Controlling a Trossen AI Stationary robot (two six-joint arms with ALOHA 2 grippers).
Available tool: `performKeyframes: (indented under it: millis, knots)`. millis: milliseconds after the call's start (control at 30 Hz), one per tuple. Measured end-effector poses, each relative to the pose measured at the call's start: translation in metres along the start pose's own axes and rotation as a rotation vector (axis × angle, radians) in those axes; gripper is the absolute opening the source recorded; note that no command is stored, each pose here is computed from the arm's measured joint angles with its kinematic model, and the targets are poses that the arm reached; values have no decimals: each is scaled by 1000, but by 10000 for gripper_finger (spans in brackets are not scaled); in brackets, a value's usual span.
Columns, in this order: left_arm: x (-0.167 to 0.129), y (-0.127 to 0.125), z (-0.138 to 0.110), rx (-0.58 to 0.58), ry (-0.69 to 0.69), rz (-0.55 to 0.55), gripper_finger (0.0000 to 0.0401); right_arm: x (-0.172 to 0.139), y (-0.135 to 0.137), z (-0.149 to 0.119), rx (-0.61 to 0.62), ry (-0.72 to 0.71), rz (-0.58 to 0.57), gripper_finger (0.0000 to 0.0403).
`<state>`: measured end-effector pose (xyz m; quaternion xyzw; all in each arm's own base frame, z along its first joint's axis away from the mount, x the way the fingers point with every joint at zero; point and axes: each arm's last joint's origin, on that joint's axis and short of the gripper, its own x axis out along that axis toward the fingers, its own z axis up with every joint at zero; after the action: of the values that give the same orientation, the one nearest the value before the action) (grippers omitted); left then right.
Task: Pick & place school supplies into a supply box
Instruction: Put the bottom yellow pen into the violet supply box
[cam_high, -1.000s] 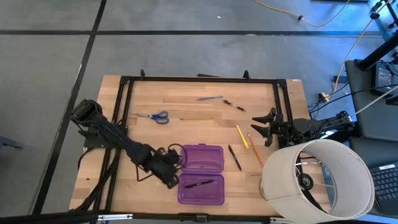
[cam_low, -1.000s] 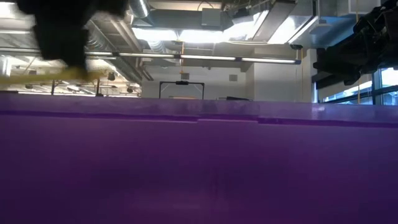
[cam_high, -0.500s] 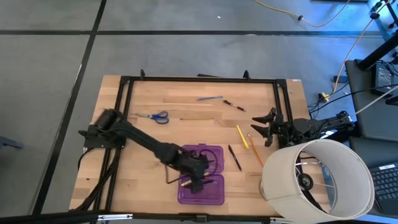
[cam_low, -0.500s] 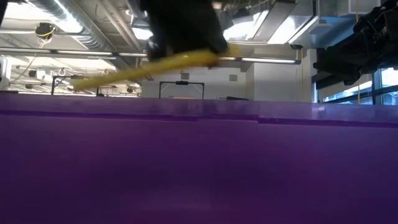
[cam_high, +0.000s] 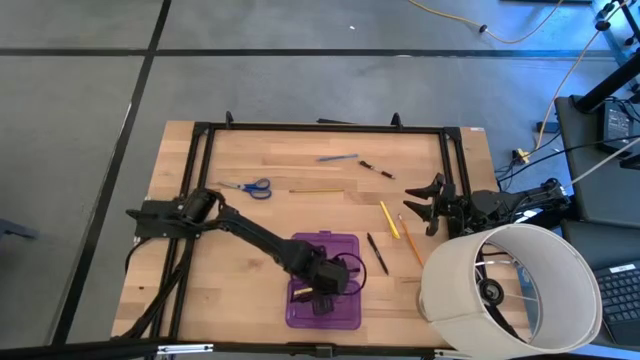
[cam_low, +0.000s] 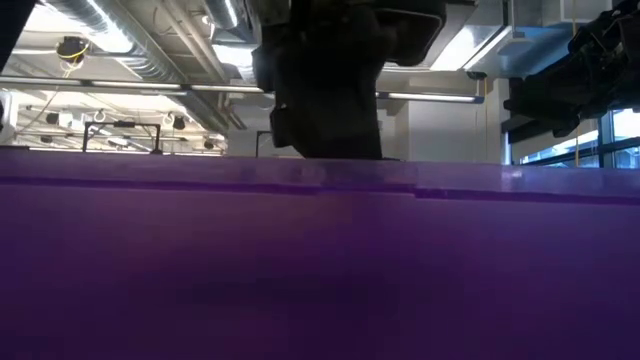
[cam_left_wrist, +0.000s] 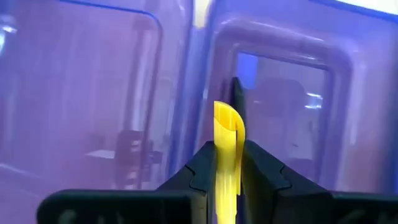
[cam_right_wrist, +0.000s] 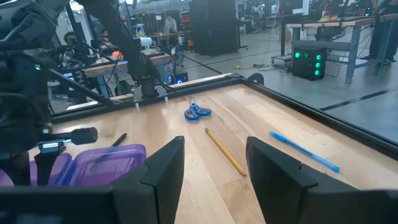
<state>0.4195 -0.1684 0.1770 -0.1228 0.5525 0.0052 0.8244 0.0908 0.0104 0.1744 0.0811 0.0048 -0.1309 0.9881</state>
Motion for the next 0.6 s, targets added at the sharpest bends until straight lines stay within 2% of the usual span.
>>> performKeyframes:
  millis: [100, 233, 600]
  knots:
    - [0, 1, -1, 4, -1, 27, 47, 0, 0, 0, 0, 0, 0, 176]
    - [3, 1, -1, 36, 7, 17, 47, 0, 0, 0, 0, 0, 0, 176]
    - [10, 2, -3, 31, 32, 18, 49, 0, 0, 0, 0, 0, 0, 176]
